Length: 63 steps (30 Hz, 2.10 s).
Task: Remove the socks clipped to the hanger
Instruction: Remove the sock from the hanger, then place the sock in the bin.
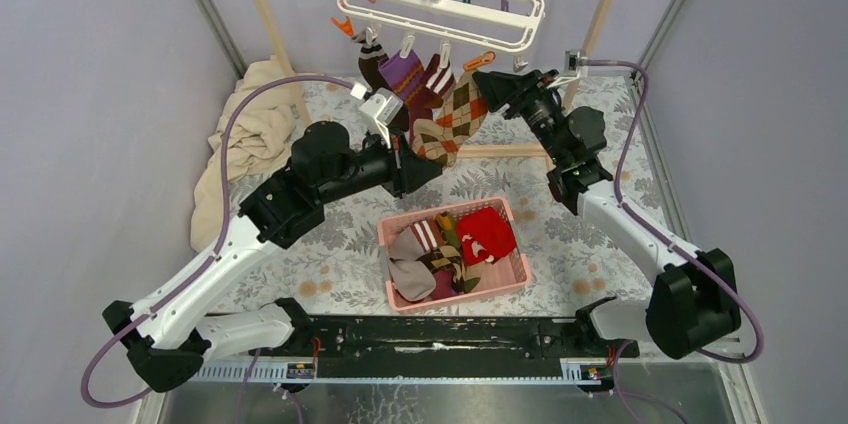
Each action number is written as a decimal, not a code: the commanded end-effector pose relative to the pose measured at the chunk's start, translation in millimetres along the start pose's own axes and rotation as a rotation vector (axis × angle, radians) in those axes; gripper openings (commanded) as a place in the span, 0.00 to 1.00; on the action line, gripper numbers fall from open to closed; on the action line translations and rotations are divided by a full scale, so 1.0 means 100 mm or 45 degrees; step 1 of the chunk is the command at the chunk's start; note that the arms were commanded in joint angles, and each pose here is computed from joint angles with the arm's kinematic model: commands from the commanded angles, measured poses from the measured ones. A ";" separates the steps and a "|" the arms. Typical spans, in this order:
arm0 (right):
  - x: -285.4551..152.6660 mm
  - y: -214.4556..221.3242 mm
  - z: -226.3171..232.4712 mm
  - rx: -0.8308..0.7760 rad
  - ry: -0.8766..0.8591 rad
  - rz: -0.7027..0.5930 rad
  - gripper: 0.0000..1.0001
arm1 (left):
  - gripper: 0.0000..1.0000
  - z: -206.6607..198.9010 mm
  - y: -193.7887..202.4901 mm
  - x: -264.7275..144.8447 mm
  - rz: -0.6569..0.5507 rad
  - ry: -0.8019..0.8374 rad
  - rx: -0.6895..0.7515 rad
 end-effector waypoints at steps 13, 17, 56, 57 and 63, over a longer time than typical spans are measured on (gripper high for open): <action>0.17 -0.46 0.29 -0.085 -0.223 -0.276 0.69 | 0.06 0.12 0.02 0.11 0.049 0.031 0.038; 0.17 -0.52 0.33 -0.110 -0.230 -0.286 0.69 | 0.05 0.17 0.04 0.11 0.049 0.026 0.025; -0.01 -0.10 0.11 -0.065 -0.128 -0.088 0.72 | 0.01 0.00 0.06 -0.06 0.076 0.124 -0.052; -0.07 -0.01 0.07 -0.052 -0.102 -0.048 0.74 | 0.01 0.00 0.08 -0.07 0.081 0.121 -0.060; -0.51 0.38 -0.04 -0.008 -0.005 0.168 0.84 | 0.01 -0.04 0.13 -0.16 0.101 0.135 -0.104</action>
Point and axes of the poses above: each gripper's point midway between its finger pads, its own x axis out along the fingers, its own z axis along the line the jaws close on, y = z × x, the point moved 5 cm from there along -x, back along the fingers, and after that the axes turned 10 degrees about -x, right-handed, at the moved point
